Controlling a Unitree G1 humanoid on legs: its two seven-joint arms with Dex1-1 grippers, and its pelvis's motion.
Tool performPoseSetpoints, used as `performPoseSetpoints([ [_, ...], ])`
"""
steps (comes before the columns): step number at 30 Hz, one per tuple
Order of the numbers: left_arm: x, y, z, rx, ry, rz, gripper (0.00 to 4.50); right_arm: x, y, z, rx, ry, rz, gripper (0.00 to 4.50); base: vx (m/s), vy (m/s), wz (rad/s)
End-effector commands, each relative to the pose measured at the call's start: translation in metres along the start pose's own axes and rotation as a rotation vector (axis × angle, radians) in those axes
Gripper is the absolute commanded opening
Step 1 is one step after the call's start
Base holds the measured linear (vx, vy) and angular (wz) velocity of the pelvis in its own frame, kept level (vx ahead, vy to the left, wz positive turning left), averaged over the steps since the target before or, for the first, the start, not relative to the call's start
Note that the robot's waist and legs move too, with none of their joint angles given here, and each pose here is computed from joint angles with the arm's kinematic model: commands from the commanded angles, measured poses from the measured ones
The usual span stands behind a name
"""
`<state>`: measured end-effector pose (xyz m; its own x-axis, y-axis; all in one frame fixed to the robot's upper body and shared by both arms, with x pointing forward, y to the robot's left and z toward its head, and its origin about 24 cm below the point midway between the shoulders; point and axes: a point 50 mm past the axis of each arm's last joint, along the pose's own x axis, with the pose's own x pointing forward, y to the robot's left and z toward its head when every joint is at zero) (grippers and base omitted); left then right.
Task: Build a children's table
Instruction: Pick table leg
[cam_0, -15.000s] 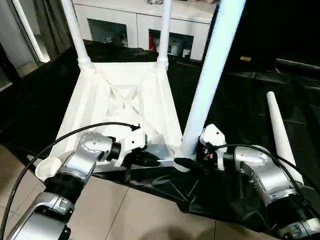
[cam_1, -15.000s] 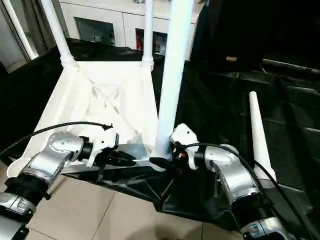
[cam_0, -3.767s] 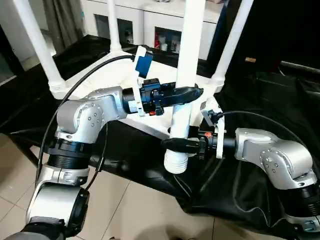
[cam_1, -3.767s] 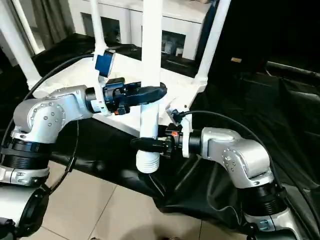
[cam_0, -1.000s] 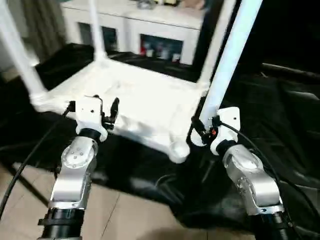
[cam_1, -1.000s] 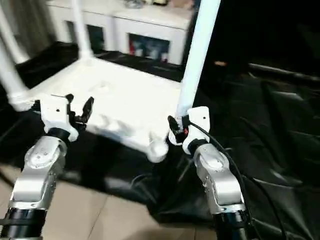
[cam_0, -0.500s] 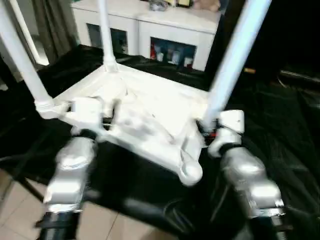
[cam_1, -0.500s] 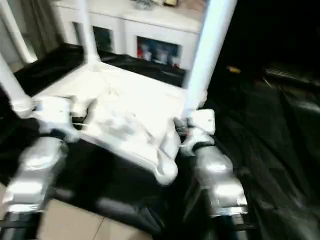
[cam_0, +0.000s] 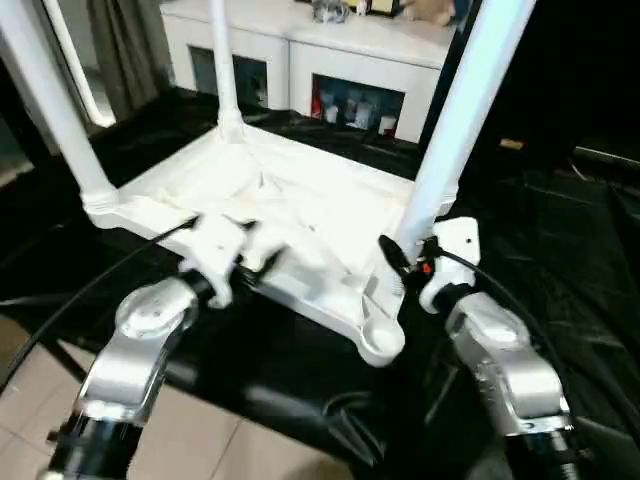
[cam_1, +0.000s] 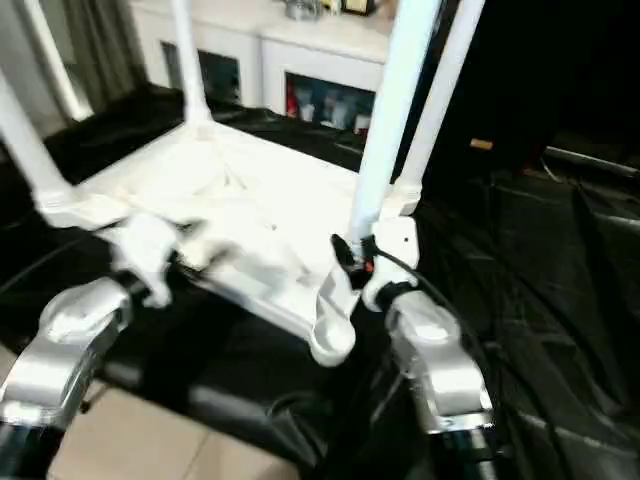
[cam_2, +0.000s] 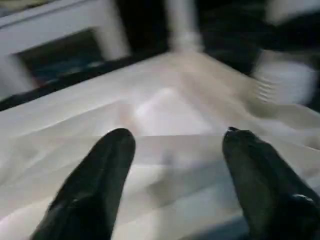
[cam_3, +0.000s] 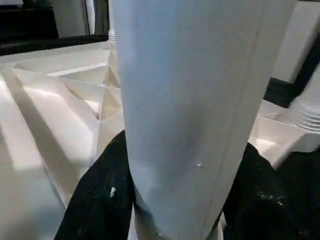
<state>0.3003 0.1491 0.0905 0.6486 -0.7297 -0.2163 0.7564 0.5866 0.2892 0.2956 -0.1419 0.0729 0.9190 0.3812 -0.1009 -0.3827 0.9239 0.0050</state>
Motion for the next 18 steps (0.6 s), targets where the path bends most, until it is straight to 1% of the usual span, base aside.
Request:
performPoseSetpoints([
  [1, 0.007, 0.002, 0.003, 0.049, 0.018, -0.104, 3.66, 0.001, -0.011, 0.009, -0.012, -0.021, -0.002, 1.88, -0.071, -0.021, 0.01],
  [2, 0.01, 0.004, 0.005, 0.069, 0.031, -0.15, 3.73, 0.0, -0.014, 0.01, -0.023, -0.016, 0.006, 1.88, -0.071, -0.021, 0.01],
  [3, 0.017, 0.007, 0.008, 0.111, 0.067, -0.267, 3.77, 0.0, -0.021, 0.012, -0.051, -0.009, 0.028, 1.88, -0.064, -0.018, 0.02],
  [4, 0.017, 0.007, 0.008, 0.111, 0.067, -0.267, 3.77, 0.0, -0.021, 0.012, -0.051, -0.009, 0.028, 1.88, -0.054, -0.014, 0.02],
  [5, 0.019, 0.007, 0.007, 0.133, 0.097, -0.336, 3.97, -0.001, -0.023, 0.012, -0.067, -0.006, 0.044, 1.88, -0.054, -0.014, 0.02],
  [6, 0.02, 0.008, 0.004, 0.187, 0.172, -0.432, 3.97, -0.002, -0.025, 0.013, -0.094, -0.001, 0.08, 1.88, 0.0, 0.0, 0.0],
  [7, 0.02, 0.009, 0.004, 0.19, 0.177, -0.437, 4.07, -0.002, -0.025, 0.013, -0.096, -0.001, 0.082, 1.88, 0.0, 0.0, 0.0],
  [8, 0.021, 0.013, 0.001, 0.226, 0.243, -0.518, 4.12, -0.005, -0.027, 0.015, -0.117, 0.006, 0.124, 1.88, 0.0, 0.0, 0.0],
  [10, 0.022, 0.014, 0.0, 0.23, 0.258, -0.544, 4.19, -0.006, -0.028, 0.016, -0.121, 0.009, 0.14, 1.88, 0.0, 0.0, 0.0],
  [11, 0.024, 0.016, -0.001, 0.266, 0.289, -0.602, 4.29, -0.009, -0.029, 0.015, -0.169, 0.023, 0.181, 1.88, 0.0, 0.0, 0.0],
  [12, 0.026, 0.015, -0.002, 0.275, 0.297, -0.626, 4.29, -0.011, -0.029, 0.015, -0.187, 0.03, 0.2, 1.88, 0.0, 0.0, 0.0],
  [14, 0.029, 0.014, -0.004, 0.288, 0.305, -0.648, 4.29, -0.013, -0.028, 0.014, -0.199, 0.035, 0.22, 1.88, 0.0, 0.0, 0.0],
  [15, 0.036, 0.014, -0.006, 0.322, 0.316, -0.653, 4.29, -0.016, -0.028, 0.015, -0.2, 0.031, 0.229, 1.88, 0.0, 0.0, 0.0],
  [16, 0.037, 0.014, -0.006, 0.324, 0.317, -0.653, 4.29, -0.016, -0.028, 0.016, -0.2, 0.031, 0.23, 1.88, 0.0, 0.0, 0.0],
  [18, 0.042, 0.014, -0.006, 0.335, 0.312, -0.648, 3.94, -0.018, -0.029, 0.017, -0.196, 0.026, 0.232, 1.88, 0.0, 0.0, 0.0],
])
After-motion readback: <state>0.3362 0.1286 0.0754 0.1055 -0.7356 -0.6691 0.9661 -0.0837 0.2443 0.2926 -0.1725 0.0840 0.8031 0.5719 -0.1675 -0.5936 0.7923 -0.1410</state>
